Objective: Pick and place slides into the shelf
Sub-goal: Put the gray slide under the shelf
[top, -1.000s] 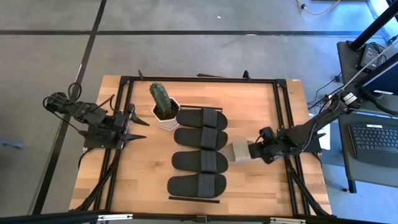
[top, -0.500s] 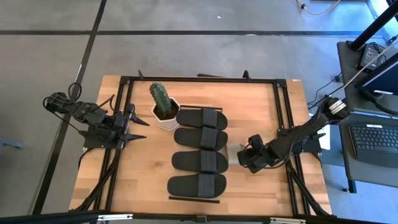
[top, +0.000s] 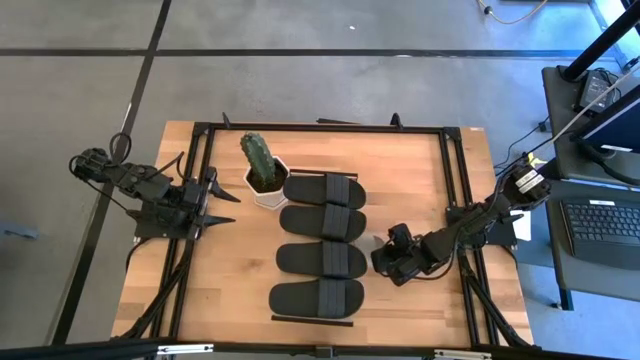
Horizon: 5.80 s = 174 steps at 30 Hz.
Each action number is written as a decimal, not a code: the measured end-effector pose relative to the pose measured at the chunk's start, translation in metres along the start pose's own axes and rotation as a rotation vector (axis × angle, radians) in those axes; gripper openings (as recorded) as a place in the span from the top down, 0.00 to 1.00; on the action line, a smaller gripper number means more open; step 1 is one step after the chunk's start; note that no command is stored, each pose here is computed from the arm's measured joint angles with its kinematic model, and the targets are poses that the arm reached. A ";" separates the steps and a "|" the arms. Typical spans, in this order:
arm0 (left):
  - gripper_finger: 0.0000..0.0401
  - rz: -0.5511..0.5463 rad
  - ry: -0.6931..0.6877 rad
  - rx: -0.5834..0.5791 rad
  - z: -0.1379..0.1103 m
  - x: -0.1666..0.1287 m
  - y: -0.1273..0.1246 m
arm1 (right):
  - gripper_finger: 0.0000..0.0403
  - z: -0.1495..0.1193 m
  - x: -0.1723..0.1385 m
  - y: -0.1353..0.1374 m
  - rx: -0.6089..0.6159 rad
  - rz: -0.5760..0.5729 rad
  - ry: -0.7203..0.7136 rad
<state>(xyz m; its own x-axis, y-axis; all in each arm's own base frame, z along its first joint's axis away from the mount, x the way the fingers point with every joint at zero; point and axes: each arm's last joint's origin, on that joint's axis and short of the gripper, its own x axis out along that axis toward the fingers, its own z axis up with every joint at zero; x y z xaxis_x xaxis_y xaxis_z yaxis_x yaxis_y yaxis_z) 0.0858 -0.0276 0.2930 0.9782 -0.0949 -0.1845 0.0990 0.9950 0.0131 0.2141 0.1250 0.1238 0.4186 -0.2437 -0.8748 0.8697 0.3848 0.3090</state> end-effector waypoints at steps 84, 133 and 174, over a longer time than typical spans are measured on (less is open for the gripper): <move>0.44 -0.001 0.001 -0.007 0.000 0.000 0.000 | 0.56 -0.001 -0.031 0.006 -0.115 0.105 0.129; 0.44 -0.001 0.003 -0.006 0.000 0.000 0.000 | 0.56 0.008 -0.022 0.018 -0.196 0.178 0.018; 0.44 0.000 0.009 -0.004 -0.001 0.000 0.000 | 0.56 -0.012 0.008 0.023 -0.214 0.169 0.005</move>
<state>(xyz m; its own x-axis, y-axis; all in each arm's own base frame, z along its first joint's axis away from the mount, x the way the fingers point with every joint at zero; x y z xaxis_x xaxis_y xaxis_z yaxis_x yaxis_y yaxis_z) 0.0856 -0.0275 0.2920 0.9765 -0.0949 -0.1938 0.0984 0.9951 0.0089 0.2343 0.1424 0.1192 0.5515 -0.1556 -0.8195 0.7124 0.5990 0.3657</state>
